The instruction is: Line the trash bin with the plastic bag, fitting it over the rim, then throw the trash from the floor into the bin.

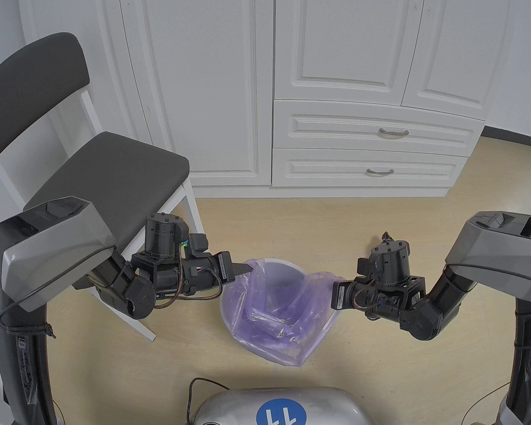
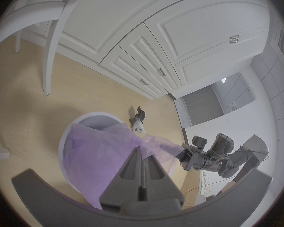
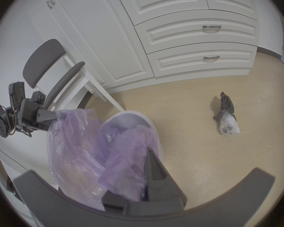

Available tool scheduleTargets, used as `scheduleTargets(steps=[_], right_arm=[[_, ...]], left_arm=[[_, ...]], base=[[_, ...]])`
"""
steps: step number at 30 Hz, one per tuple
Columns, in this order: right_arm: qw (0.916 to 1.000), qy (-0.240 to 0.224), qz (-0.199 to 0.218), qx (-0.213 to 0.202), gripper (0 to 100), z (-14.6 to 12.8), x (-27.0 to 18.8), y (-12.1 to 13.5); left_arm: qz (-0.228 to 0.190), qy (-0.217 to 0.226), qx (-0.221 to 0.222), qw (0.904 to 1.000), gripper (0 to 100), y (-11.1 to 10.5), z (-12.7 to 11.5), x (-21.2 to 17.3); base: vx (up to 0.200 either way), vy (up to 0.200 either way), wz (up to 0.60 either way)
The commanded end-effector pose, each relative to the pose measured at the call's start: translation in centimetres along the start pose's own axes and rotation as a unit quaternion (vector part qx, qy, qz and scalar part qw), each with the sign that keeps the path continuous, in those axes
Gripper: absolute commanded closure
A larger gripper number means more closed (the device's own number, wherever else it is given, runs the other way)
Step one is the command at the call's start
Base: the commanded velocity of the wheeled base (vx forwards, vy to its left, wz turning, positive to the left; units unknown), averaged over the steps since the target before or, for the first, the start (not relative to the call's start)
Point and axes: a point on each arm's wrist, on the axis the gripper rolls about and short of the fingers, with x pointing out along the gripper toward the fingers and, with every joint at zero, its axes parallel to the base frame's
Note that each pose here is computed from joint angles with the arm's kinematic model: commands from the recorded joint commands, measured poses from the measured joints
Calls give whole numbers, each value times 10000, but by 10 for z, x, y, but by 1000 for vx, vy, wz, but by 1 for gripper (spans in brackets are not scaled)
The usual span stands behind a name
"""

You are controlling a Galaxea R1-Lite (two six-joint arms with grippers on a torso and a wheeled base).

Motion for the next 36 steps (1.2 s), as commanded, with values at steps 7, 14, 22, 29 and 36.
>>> scheduleTargets(steps=[7, 14, 22, 29, 36], right_arm=[[9998, -82, -162, 124, 100, 10, 1, -22], [9999, 118, -2, 121, 100, -4, 11, -18], [9972, -19, 376, 645, 100, -28, 34, 3], [9970, -118, 306, 698, 100, -24, 38, -3], [9982, -138, 151, 561, 100, -18, 34, -13]], left_arm=[[27, 70, -25, 10000, 100, 13, -5, 16], [163, 193, -173, 9995, 100, 22, -4, 23], [402, 211, -358, 9983, 100, 29, 8, 15], [718, 277, -466, 9959, 100, 42, 26, 2], [1090, 450, -117, 9930, 100, 46, 18, 6]], base=[[0, 0, 0], [0, 0, 0], [0, 0, 0], [0, 0, 0], [0, 0, 0]])
